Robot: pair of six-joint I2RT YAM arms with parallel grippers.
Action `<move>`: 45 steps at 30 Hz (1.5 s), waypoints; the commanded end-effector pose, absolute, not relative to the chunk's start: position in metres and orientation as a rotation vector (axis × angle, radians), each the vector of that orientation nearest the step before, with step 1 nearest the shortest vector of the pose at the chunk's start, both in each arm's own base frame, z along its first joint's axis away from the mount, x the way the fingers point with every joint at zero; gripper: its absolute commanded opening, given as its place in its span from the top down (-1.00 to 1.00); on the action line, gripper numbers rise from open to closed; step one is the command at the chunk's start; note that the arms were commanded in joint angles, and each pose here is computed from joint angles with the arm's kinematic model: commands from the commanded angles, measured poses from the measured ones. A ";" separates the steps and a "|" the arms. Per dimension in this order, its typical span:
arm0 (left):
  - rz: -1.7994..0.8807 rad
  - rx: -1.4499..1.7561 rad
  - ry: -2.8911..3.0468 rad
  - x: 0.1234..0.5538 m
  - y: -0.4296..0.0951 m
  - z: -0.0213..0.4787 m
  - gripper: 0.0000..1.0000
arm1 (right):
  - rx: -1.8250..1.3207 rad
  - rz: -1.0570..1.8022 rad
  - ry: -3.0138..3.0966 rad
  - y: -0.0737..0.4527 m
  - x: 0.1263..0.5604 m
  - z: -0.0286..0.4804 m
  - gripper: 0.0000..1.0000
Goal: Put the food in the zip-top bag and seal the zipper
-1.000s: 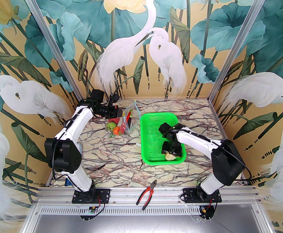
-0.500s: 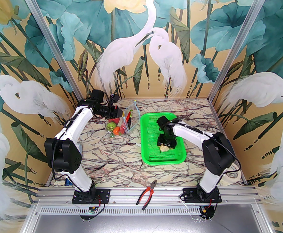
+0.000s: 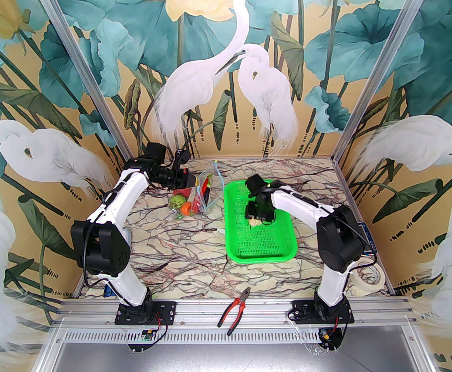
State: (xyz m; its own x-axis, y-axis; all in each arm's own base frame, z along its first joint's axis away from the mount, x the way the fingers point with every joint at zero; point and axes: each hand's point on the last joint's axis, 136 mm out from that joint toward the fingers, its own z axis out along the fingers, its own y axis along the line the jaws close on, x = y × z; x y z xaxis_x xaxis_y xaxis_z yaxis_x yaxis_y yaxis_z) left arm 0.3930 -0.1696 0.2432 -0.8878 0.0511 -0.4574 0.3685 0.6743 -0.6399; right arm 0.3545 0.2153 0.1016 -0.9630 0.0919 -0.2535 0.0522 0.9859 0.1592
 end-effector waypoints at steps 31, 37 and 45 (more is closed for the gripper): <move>-1.119 0.326 2.432 0.408 -0.175 0.260 0.94 | -0.318 0.645 2.486 0.375 0.408 0.254 0.23; -1.119 0.325 2.434 0.408 -0.175 0.259 0.94 | -0.343 0.685 2.501 0.383 0.407 0.248 -0.19; -1.117 0.328 2.435 0.407 -0.175 0.260 0.94 | -0.345 0.731 2.451 0.382 0.405 0.269 -0.56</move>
